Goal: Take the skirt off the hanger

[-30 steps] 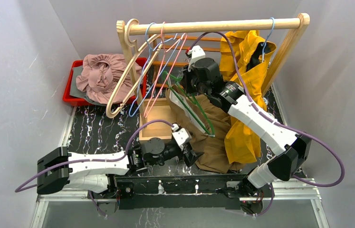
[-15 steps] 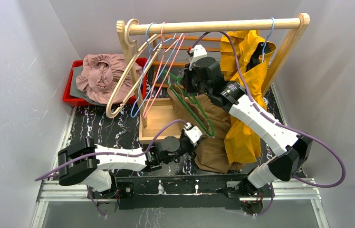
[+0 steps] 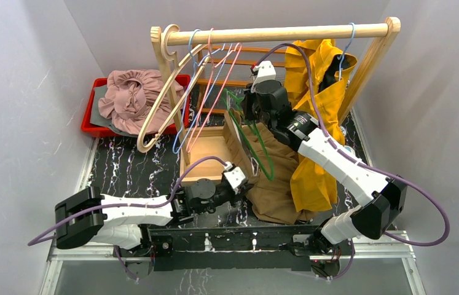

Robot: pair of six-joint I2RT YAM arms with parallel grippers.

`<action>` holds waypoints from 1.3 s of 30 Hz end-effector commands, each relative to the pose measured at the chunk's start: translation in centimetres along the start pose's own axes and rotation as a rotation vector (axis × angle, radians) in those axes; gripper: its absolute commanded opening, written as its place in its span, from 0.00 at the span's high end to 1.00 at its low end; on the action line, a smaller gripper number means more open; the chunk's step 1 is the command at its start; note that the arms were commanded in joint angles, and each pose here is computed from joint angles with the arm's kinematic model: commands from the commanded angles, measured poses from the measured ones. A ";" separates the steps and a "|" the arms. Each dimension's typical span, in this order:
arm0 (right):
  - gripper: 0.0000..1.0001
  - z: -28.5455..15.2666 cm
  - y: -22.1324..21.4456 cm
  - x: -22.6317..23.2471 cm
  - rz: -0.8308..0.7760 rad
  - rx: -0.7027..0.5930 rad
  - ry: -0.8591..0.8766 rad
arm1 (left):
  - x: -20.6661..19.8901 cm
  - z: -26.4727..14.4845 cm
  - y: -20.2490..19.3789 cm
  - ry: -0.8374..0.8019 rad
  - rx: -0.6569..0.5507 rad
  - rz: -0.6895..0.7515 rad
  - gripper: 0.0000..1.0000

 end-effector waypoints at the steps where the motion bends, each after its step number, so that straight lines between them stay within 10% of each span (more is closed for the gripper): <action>1: 1.00 -0.6 11.1 -1.3 0.125 -0.416 -0.045 | -4.3 -1.8 -0.9 -0.227 0.073 -0.060 1.00; 17: 1.00 -5.7 0.5 5.0 -0.067 -0.121 0.523 | 0.4 -4.7 -2.0 0.035 0.053 -0.114 1.00; 22: 1.00 -7.8 -0.3 5.4 -0.103 -0.147 0.596 | 0.7 -5.3 -2.2 0.057 0.104 -0.111 0.33; 39: 1.00 -11.9 -5.8 6.8 -0.193 0.039 0.841 | 5.3 -11.4 0.0 0.313 -0.031 -0.420 0.02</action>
Point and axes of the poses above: each gripper's point midway between its finger pads, its own z axis out along the fingers, its own x axis along the line the jaws close on, y = z × x, the point moved 2 cm from there along -z, back along the fingers, and after that the axes turned 9 degrees about -z, right-handed, at the moved point
